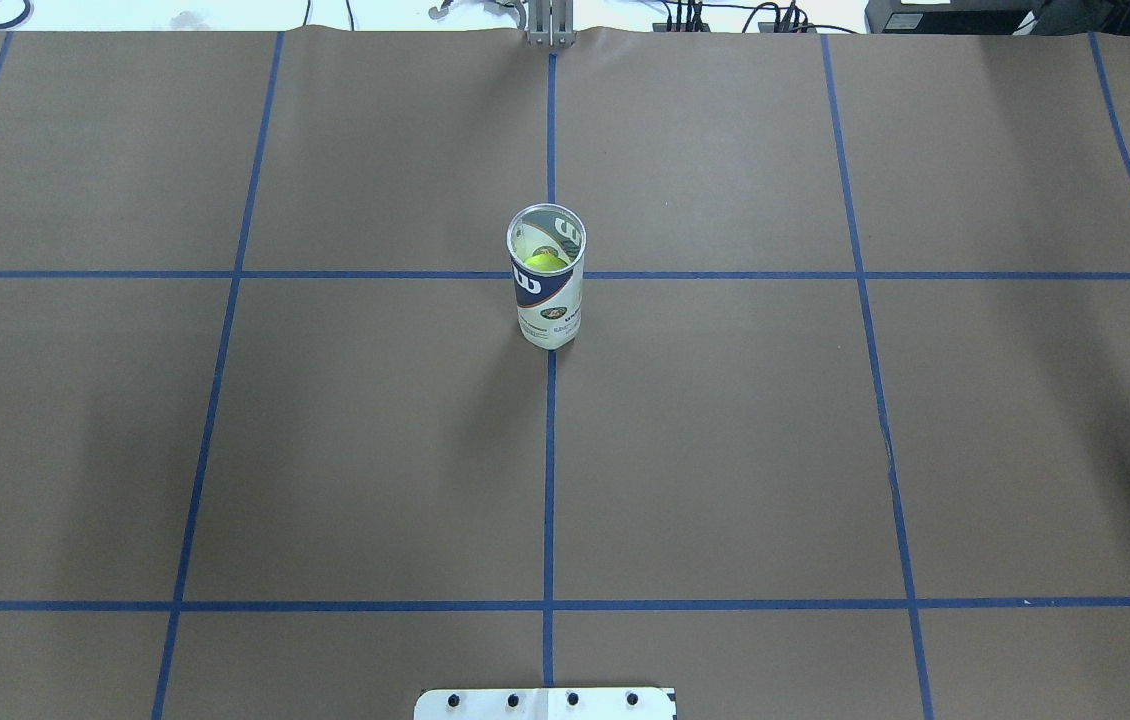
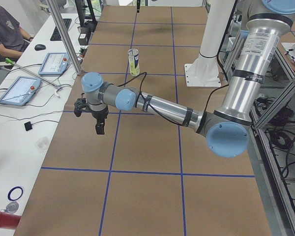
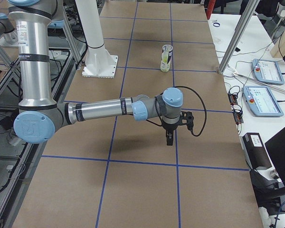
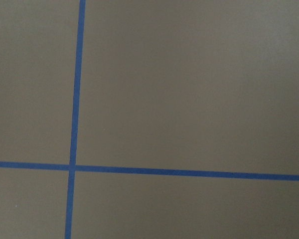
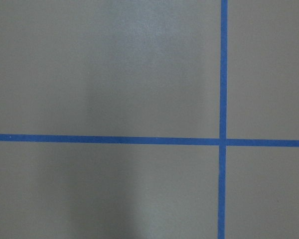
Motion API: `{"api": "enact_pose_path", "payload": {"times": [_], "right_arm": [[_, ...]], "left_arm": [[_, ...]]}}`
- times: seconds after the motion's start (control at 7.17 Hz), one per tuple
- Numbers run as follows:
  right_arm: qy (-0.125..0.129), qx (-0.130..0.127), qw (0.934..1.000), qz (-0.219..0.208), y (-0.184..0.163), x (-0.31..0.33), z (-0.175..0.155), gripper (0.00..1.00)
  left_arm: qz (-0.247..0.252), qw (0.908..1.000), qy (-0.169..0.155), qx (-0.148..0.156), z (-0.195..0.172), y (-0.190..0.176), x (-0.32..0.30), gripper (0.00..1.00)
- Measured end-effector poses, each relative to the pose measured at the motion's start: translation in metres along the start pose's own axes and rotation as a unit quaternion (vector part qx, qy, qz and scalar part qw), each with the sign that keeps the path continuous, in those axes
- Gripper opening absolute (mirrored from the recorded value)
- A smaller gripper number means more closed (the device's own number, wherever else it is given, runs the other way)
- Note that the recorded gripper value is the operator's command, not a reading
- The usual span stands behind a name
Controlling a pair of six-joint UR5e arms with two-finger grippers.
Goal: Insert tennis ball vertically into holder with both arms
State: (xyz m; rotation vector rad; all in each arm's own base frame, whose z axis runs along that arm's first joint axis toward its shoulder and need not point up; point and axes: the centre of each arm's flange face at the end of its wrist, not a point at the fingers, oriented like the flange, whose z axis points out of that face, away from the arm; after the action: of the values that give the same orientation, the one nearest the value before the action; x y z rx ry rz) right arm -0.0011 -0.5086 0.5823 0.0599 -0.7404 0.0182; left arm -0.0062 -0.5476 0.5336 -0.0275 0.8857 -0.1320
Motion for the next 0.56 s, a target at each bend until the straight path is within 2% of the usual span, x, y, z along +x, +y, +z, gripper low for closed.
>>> {"api": "enact_pose_path", "payload": {"times": [0.14, 0.28, 0.56], "right_arm": [[0.001, -0.011, 0.9999, -0.004, 0.003, 0.018, -0.009, 0.99], [0.002, -0.02, 0.9997, -0.011, 0.008, 0.036, -0.016, 0.99], [0.004, -0.033, 0.9988, -0.035, 0.022, 0.064, -0.022, 0.99]], "left_arm": [[-0.031, 0.9993, 0.018, -0.008, -0.009, 0.015, -0.022, 0.99], [-0.04, 0.9989, 0.023, -0.009, -0.015, 0.031, -0.043, 1.0], [-0.001, 0.9999, -0.01, -0.01, -0.01, 0.06, -0.087, 1.0]]}}
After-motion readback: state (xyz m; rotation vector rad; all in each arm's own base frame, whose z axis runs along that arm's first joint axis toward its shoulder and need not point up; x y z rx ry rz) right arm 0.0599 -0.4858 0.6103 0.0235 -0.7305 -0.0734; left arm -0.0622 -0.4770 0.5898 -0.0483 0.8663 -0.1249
